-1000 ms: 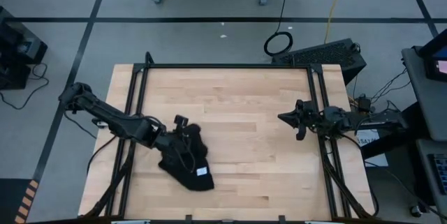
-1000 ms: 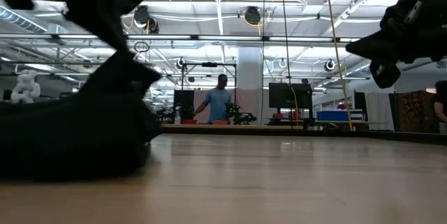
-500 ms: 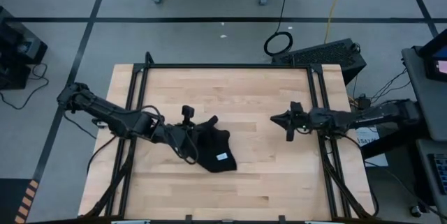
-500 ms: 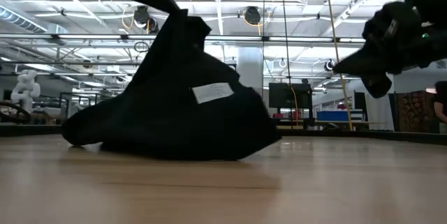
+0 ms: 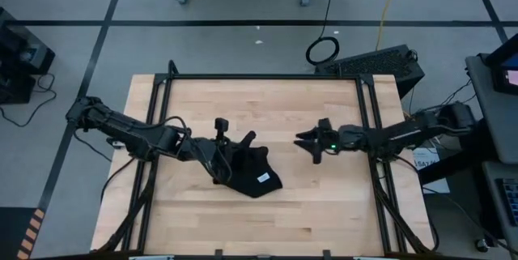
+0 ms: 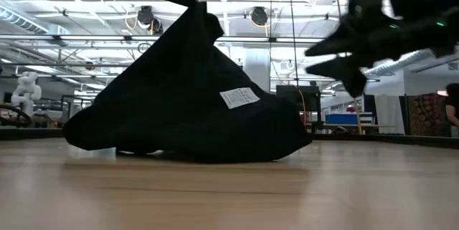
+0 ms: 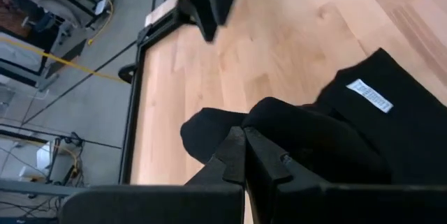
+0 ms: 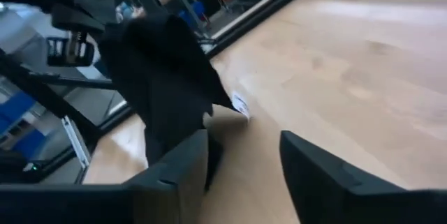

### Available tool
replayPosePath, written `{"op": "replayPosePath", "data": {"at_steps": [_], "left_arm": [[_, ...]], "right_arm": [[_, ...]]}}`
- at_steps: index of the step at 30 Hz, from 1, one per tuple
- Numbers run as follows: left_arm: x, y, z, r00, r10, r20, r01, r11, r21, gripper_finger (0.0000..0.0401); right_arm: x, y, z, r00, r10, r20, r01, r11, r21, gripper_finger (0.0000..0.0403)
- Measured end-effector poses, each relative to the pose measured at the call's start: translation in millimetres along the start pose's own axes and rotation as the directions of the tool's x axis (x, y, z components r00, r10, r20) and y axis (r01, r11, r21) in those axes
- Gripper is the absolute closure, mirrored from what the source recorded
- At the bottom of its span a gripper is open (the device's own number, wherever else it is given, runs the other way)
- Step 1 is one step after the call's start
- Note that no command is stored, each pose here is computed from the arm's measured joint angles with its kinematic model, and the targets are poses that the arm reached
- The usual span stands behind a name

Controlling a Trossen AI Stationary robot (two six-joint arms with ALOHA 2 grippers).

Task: Roll towel
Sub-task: Roll the black microfiber towel

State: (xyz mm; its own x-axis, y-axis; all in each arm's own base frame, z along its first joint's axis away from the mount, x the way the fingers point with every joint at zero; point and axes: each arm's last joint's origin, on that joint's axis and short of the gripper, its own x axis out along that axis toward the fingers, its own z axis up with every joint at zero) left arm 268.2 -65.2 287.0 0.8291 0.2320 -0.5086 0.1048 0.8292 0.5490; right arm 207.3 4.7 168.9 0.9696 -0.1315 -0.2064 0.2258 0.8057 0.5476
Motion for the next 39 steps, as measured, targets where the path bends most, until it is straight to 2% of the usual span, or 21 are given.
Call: {"op": "replayPosePath", "data": {"at_steps": [4, 7, 11, 15, 18, 21, 28, 32, 39], "left_arm": [[0.7, 1.5, 0.2, 1.0, 0.005, 0.006, -0.005, 1.0, 0.009, 0.0401], [0.7, 1.7, 0.5, 1.0, 0.007, 0.008, -0.007, 1.0, 0.013, 0.0401], [0.7, 1.8, 0.9, 1.0, 0.008, 0.012, -0.008, 1.0, 0.012, 0.0401], [0.6, 0.5, 1.4, 0.999, -0.031, 0.028, 0.031, 0.999, 0.013, 0.0401], [0.6, -0.4, 1.7, 0.997, -0.06, 0.04, 0.06, 0.998, 0.013, 0.0401], [0.6, -0.4, 1.8, 0.997, -0.063, 0.042, 0.063, 0.998, 0.009, 0.0401], [1.5, -1.4, 0.7, 0.997, -0.061, 0.047, 0.061, 0.998, 0.004, 0.0401], [5.0, -6.2, -7.4, 0.997, -0.071, 0.021, 0.071, 0.997, -0.018, 0.0401], [10.7, -15.0, -20.8, 0.997, -0.083, -0.007, 0.079, 0.968, -0.236, 0.0364]], "right_arm": [[37.6, 16.9, 6.4, 0.994, 0.066, -0.083, -0.073, 0.994, -0.086, 0.0196], [65.0, 22.3, 3.9, 0.989, 0.072, -0.132, -0.088, 0.989, -0.118, 0.0184], [91.1, 20.8, -6.9, 0.985, 0.07, -0.16, -0.086, 0.991, -0.098, 0.0179], [104.8, 17.8, -18.0, 0.979, 0.165, -0.122, -0.173, 0.983, -0.059, 0.0188], [110.4, 17.6, -23.2, 0.959, 0.27, -0.091, -0.275, 0.961, -0.042, 0.0208], [113.1, 17.1, -26.9, 0.934, 0.348, -0.082, -0.352, 0.935, -0.045, 0.0248], [113.4, 17.7, -28.9, 0.909, 0.406, -0.098, -0.414, 0.907, -0.081, 0.0389], [111.2, 21.0, -24.6, 0.899, 0.426, -0.103, -0.434, 0.898, -0.076, 0.0393], [105.3, 19.4, -14.6, 0.921, 0.346, -0.18, -0.368, 0.924, -0.103, 0.04]]}}
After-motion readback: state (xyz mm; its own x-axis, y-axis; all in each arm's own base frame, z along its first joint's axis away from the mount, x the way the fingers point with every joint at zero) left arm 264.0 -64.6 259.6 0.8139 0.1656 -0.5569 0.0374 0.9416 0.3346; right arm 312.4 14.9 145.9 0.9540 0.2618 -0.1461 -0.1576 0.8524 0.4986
